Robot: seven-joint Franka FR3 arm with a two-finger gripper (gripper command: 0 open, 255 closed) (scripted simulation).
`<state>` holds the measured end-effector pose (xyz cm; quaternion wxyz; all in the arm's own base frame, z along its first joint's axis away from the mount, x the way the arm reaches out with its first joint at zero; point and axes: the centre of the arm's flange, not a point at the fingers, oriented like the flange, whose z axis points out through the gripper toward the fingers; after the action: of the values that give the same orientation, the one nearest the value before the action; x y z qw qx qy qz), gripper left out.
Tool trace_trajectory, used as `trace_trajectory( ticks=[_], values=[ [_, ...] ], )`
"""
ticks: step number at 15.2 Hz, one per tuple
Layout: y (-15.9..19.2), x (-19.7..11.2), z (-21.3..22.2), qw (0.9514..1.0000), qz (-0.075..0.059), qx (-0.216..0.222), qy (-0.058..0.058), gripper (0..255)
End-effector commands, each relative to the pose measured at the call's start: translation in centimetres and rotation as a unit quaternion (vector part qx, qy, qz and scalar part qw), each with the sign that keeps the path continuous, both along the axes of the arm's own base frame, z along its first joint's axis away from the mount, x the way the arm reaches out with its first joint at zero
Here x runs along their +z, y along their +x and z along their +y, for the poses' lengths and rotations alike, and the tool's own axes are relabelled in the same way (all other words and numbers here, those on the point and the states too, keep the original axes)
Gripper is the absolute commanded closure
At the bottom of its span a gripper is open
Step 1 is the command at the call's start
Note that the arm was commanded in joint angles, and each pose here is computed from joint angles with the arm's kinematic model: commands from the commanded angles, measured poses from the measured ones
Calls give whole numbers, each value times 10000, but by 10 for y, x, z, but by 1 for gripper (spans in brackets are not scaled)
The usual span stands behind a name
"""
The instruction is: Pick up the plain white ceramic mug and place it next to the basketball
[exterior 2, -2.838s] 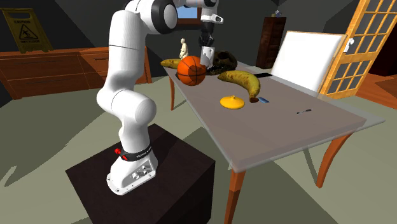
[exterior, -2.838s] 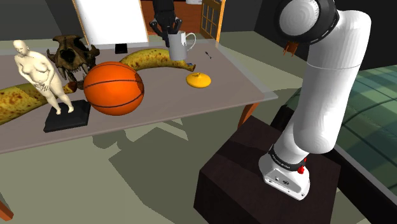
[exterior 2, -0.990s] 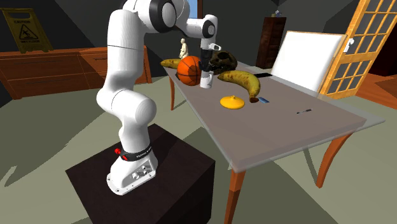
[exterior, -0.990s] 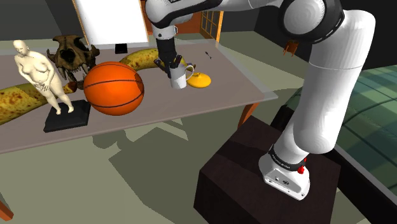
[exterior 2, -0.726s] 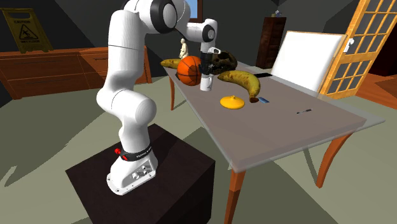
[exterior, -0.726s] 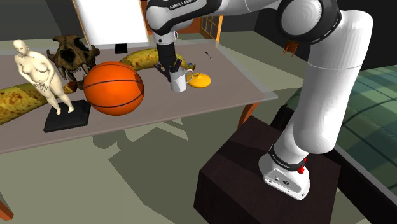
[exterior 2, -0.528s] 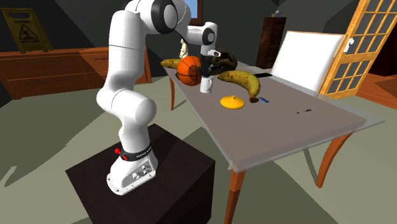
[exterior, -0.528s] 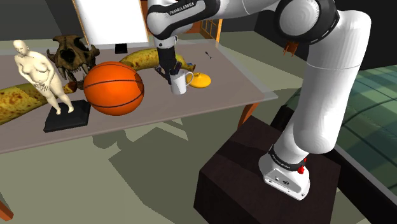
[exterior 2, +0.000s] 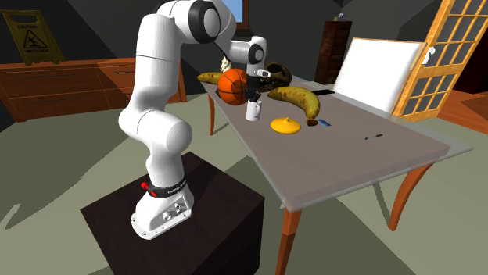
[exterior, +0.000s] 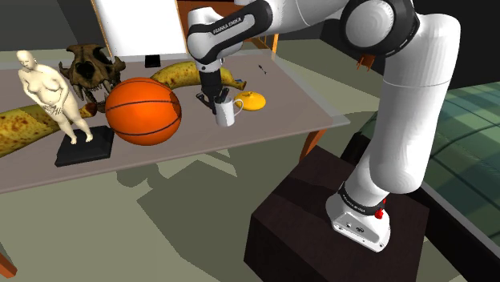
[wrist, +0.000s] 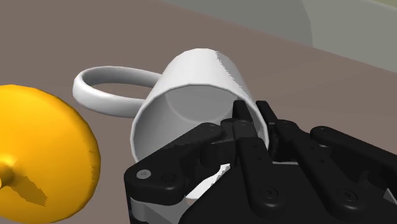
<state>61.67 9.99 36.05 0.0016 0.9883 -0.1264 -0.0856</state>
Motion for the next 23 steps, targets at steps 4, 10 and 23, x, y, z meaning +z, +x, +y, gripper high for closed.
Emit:
trace_trajectory(
  ticks=[4,10,23],
  values=[
    [1,-1,0,10000,-3,0,0,255],
    [1,-1,0,10000,-3,0,0,0],
    [9,48,-1,10000,-3,0,0,0]
  ],
)
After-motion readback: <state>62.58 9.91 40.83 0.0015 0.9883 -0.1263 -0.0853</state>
